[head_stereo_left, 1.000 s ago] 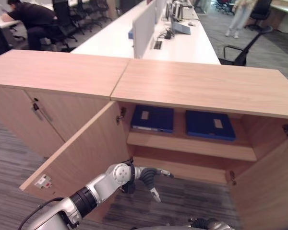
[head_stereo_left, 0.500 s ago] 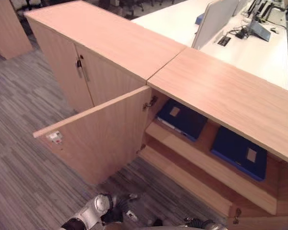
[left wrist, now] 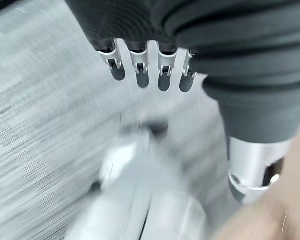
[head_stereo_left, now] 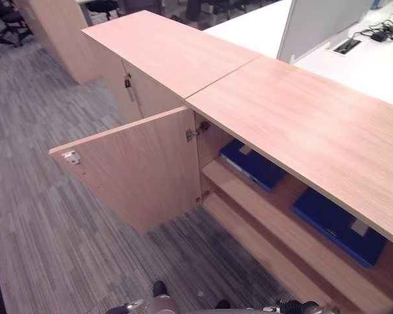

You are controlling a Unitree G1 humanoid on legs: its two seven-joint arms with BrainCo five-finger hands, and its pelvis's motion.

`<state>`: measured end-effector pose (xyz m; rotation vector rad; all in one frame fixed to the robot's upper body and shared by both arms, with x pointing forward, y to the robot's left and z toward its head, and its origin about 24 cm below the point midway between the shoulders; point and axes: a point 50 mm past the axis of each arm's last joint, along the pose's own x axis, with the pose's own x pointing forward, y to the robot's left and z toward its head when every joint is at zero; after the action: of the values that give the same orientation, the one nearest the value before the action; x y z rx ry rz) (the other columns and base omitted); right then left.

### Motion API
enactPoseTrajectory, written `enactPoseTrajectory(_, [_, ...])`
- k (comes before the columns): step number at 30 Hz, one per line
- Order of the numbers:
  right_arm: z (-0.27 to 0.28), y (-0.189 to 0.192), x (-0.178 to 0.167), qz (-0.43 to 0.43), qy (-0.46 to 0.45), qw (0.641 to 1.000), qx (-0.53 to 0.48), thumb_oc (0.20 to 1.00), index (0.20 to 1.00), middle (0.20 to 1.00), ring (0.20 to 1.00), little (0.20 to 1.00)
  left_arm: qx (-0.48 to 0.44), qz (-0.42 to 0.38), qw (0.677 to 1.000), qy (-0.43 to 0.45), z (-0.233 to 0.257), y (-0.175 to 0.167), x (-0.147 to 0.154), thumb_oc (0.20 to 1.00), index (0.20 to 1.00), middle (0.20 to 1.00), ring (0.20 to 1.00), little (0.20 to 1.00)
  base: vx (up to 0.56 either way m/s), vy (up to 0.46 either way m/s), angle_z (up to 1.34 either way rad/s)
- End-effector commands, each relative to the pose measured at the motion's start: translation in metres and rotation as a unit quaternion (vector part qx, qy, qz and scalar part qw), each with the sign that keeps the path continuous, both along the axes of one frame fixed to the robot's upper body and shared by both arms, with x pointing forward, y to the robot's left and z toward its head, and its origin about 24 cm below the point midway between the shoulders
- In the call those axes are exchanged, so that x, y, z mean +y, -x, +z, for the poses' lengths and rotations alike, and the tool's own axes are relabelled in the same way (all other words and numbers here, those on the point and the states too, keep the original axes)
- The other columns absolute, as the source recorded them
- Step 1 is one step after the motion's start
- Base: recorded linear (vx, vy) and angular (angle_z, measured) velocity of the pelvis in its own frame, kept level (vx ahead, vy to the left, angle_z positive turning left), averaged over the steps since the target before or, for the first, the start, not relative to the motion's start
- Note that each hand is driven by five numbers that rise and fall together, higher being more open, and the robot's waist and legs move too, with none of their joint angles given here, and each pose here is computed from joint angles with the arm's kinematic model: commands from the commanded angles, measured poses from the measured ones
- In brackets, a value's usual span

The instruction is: Put the empty folder in the office cabinet

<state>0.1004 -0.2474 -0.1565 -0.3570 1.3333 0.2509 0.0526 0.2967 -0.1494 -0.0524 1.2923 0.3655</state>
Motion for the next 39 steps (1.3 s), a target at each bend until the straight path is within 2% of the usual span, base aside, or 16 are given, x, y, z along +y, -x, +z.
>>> enactPoseTrajectory(1, [-0.006, 0.005, 0.021, 0.005, -0.043, 0.999, 0.014, 1.000, 1.000, 1.000, 1.000, 1.000, -0.040, 0.014, 0.998, -0.042, 0.017, -0.019, 0.030, 1.000, 1.000, 1.000, 1.000, 1.000, 0.04, 0.169, -0.05])
enactPoseTrajectory(3, [-0.006, 0.010, 0.018, -0.001, -0.045, 0.999, 0.022, 1.000, 1.000, 1.000, 1.000, 1.000, -0.054, 0.048, 0.993, -0.096, 0.041, -0.019, 0.072, 1.000, 1.000, 1.000, 1.000, 1.000, 0.05, 0.157, -0.11])
enactPoseTrajectory(6, [-0.006, 0.015, 0.016, -0.012, -0.049, 0.998, 0.027, 1.000, 1.000, 1.000, 1.000, 1.000, -0.095, 0.065, 0.984, -0.138, 0.063, -0.035, 0.097, 1.000, 1.000, 1.000, 1.000, 1.000, 0.02, 0.090, -0.07])
enactPoseTrajectory(9, [-0.008, 0.029, 0.011, -0.029, -0.049, 0.997, 0.048, 1.000, 1.000, 1.000, 1.000, 1.000, -0.183, 0.047, 0.967, -0.174, 0.092, -0.082, 0.110, 1.000, 1.000, 1.000, 1.000, 1.000, 0.03, 0.136, 0.01])
enactPoseTrajectory(16, [-0.007, 0.044, 0.000, -0.052, -0.043, 0.996, 0.062, 1.000, 1.000, 1.000, 1.000, 1.000, -0.281, -0.008, 0.930, -0.238, 0.150, -0.155, 0.120, 1.000, 1.000, 1.000, 1.000, 1.000, 0.02, 0.111, -0.03])
enactPoseTrajectory(19, [-0.006, 0.046, -0.005, -0.059, -0.040, 0.996, 0.062, 1.000, 1.000, 1.000, 1.000, 1.000, -0.306, -0.035, 0.918, -0.251, 0.169, -0.182, 0.115, 1.000, 1.000, 1.000, 1.000, 1.000, 0.00, 0.124, -0.08])
enactPoseTrajectory(23, [-0.005, 0.047, -0.009, -0.062, -0.038, 0.995, 0.062, 1.000, 1.000, 1.000, 1.000, 1.000, -0.318, -0.052, 0.911, -0.257, 0.182, -0.199, 0.112, 1.000, 1.000, 1.000, 1.000, 1.000, -0.01, 0.106, -0.14])
enactPoseTrajectory(24, [-0.004, 0.047, -0.010, -0.061, -0.036, 0.996, 0.061, 1.000, 1.000, 1.000, 1.000, 1.000, -0.336, -0.032, 0.907, -0.254, 0.195, -0.210, 0.114, 1.000, 1.000, 1.000, 1.000, 1.000, -0.01, 0.119, -0.24])
enactPoseTrajectory(29, [-0.004, 0.051, -0.013, -0.071, -0.034, 0.995, 0.064, 1.000, 1.000, 1.000, 1.000, 1.000, -0.372, 0.023, 0.897, -0.239, 0.214, -0.217, 0.122, 1.000, 1.000, 1.000, 1.000, 1.000, 0.00, 0.084, -0.17])
enactPoseTrajectory(34, [-0.001, 0.056, -0.022, -0.085, -0.030, 0.994, 0.063, 1.000, 1.000, 1.000, 1.000, 1.000, -0.402, 0.077, 0.878, -0.249, 0.243, -0.211, 0.144, 1.000, 1.000, 1.000, 1.000, 1.000, -0.01, 0.095, -0.23])
enactPoseTrajectory(39, [-0.001, 0.060, -0.022, -0.095, -0.033, 0.993, 0.060, 1.000, 1.000, 1.000, 1.000, 1.000, -0.439, 0.075, 0.854, -0.268, 0.270, -0.220, 0.147, 1.000, 1.000, 1.000, 1.000, 1.000, -0.02, 0.047, -0.24])
